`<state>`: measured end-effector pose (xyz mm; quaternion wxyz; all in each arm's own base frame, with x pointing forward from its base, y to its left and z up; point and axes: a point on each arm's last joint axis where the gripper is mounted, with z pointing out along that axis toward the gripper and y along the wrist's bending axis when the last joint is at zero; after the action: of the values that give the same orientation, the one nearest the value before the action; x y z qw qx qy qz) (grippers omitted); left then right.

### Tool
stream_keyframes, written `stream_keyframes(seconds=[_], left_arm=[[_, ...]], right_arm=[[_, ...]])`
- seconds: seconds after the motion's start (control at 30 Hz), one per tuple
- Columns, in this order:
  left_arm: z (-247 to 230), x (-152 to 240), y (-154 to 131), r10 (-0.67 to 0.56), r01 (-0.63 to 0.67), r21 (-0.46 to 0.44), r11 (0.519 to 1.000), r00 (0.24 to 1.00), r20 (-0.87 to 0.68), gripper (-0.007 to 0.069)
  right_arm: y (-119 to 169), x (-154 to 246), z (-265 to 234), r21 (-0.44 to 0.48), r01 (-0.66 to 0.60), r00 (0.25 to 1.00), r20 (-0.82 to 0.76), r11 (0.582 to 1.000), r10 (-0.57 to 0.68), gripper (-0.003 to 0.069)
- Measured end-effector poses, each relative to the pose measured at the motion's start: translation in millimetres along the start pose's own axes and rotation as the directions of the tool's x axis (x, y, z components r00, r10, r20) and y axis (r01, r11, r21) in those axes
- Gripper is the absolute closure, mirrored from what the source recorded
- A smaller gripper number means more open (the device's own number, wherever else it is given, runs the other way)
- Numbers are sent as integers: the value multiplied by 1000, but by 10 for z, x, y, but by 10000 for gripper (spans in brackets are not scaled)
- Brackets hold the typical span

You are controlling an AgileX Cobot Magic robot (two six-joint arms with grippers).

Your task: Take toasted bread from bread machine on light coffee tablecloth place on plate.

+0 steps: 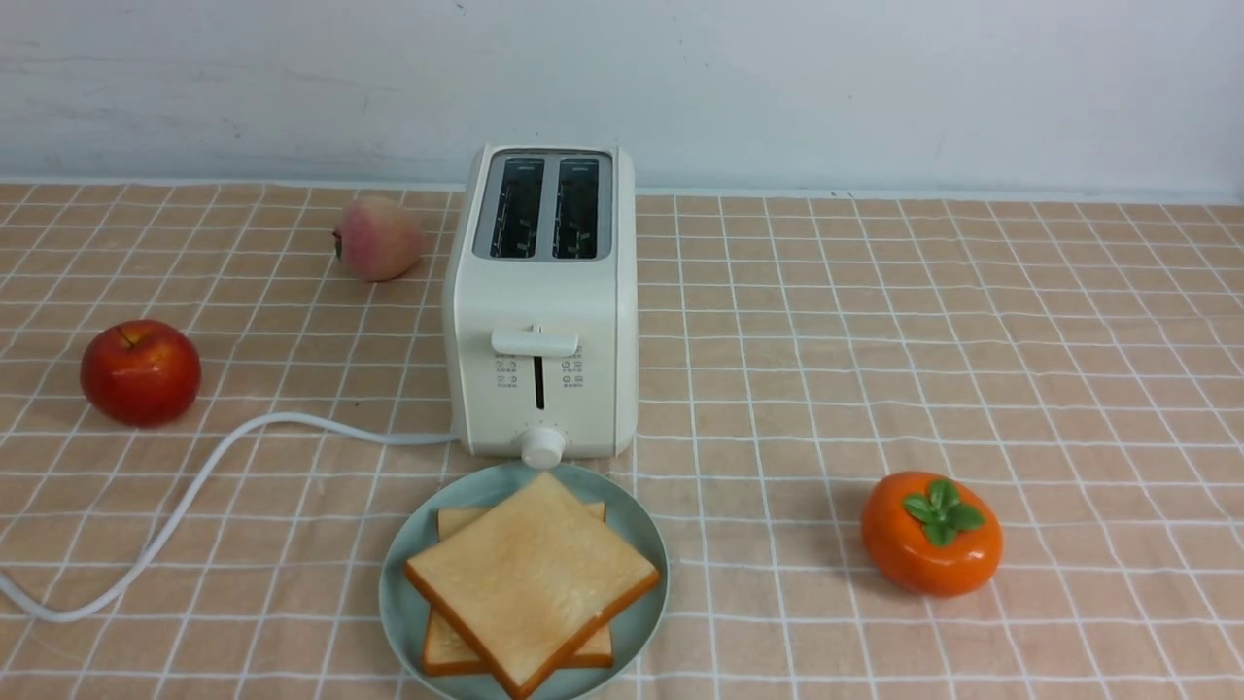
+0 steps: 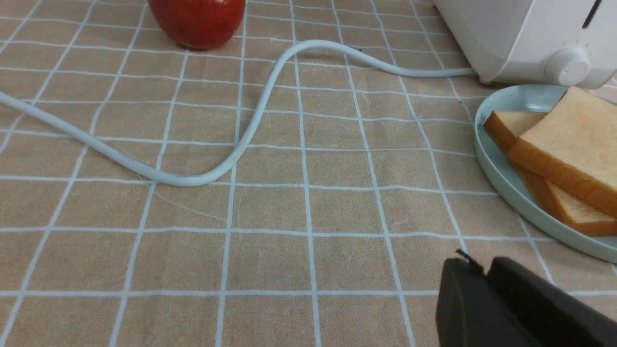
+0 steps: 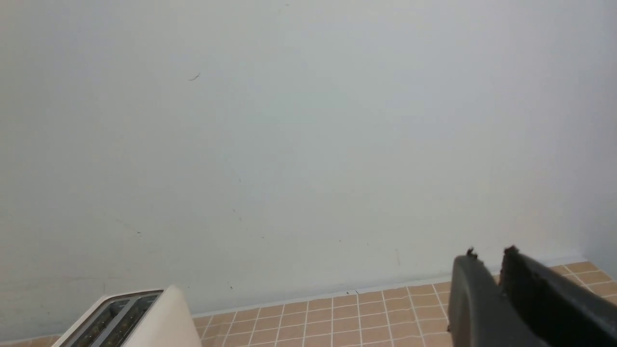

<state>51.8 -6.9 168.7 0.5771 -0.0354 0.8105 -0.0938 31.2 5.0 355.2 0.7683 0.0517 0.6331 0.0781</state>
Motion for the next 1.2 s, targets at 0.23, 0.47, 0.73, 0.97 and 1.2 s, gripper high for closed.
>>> stream_keyframes(seconds=[0.23, 0.47, 0.73, 0.97, 1.2], left_arm=[[0, 0, 0, -1, 1, 1, 1000, 1000, 0, 560], [0, 0, 0, -1, 1, 1, 1000, 1000, 0, 554], [0, 0, 0, 0, 0, 1, 1000, 1000, 0, 547], [0, 0, -1, 1, -1, 1, 1000, 1000, 0, 538], [0, 1, -1, 0, 0, 1, 1000, 1000, -1, 534]], right_arm=[[-3, 0, 0, 4, 13, 1000, 0, 1000, -13, 563], [-41, 106, 10, 28, 107, 991, -80, 994, -104, 553], [-209, 838, 29, 22, 194, 944, -278, 981, -180, 543], [-365, 1720, -127, 1, 191, 875, -453, 982, -170, 537], [-381, 1775, -145, 18, 172, 866, -478, 985, -143, 529]])
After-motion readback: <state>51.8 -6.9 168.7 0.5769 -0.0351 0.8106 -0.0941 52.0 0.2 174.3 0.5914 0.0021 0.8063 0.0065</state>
